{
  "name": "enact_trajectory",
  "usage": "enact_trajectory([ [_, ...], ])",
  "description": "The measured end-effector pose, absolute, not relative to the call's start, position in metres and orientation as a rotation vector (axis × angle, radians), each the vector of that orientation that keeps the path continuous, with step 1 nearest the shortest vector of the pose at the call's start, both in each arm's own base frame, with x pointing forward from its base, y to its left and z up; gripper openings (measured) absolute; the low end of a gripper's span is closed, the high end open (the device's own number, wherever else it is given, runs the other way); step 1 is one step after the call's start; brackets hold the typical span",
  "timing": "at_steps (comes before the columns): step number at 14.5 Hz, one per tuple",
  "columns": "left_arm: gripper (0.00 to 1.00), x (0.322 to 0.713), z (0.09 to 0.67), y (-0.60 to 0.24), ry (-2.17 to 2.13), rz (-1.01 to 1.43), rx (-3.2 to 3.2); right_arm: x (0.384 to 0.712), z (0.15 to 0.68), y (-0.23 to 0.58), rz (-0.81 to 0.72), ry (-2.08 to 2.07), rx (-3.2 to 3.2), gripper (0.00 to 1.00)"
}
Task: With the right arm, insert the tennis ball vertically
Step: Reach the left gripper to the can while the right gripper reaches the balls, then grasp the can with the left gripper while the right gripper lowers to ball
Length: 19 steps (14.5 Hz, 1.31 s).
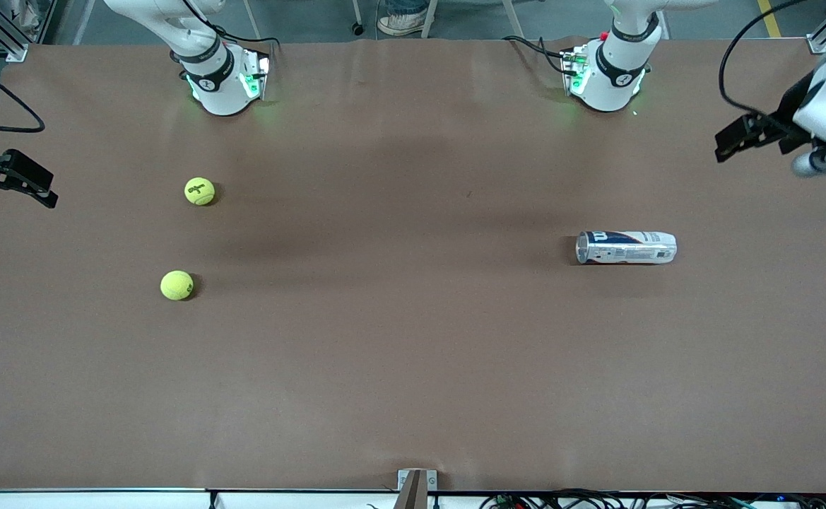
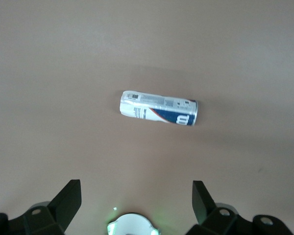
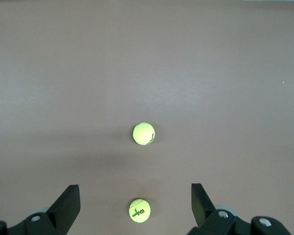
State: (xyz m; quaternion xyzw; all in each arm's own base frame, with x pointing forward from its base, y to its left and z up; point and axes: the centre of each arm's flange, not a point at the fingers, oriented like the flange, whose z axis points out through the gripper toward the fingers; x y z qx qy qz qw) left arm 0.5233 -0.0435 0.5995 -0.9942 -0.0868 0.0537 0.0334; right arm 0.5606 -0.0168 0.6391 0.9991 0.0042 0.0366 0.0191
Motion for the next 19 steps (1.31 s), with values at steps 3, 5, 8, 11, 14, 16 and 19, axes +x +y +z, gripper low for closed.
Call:
enact_trajectory([
  [3,1.00,0.537,0.555,-0.020,-0.444,0.168,-3.035,0.577,0.607,-0.017,0.024,0.015,3.104,1.00],
  [5,1.00,0.537,0.529,-0.012,-0.509,0.173,-3.023,0.593,0.570,-0.016,-0.072,0.018,3.104,1.00],
  [8,1.00,0.532,0.497,-0.015,-0.662,0.194,-2.957,0.614,0.516,-0.014,-0.197,0.028,3.099,1.00],
  [11,1.00,0.525,0.455,-0.033,-0.865,0.129,-2.823,0.624,0.493,-0.009,-0.244,0.043,3.096,1.00],
  [14,1.00,0.515,0.416,-0.055,-1.068,0.046,-2.698,0.627,0.486,-0.005,-0.258,0.037,3.129,1.00],
  [16,1.00,0.513,0.401,-0.059,-1.255,-0.004,-2.598,0.631,0.476,-0.004,-0.272,0.026,3.151,1.00],
  [19,1.00,0.518,0.370,-0.067,-1.478,-0.124,-2.383,0.636,0.472,-0.009,-0.243,0.014,3.153,1.00],
])
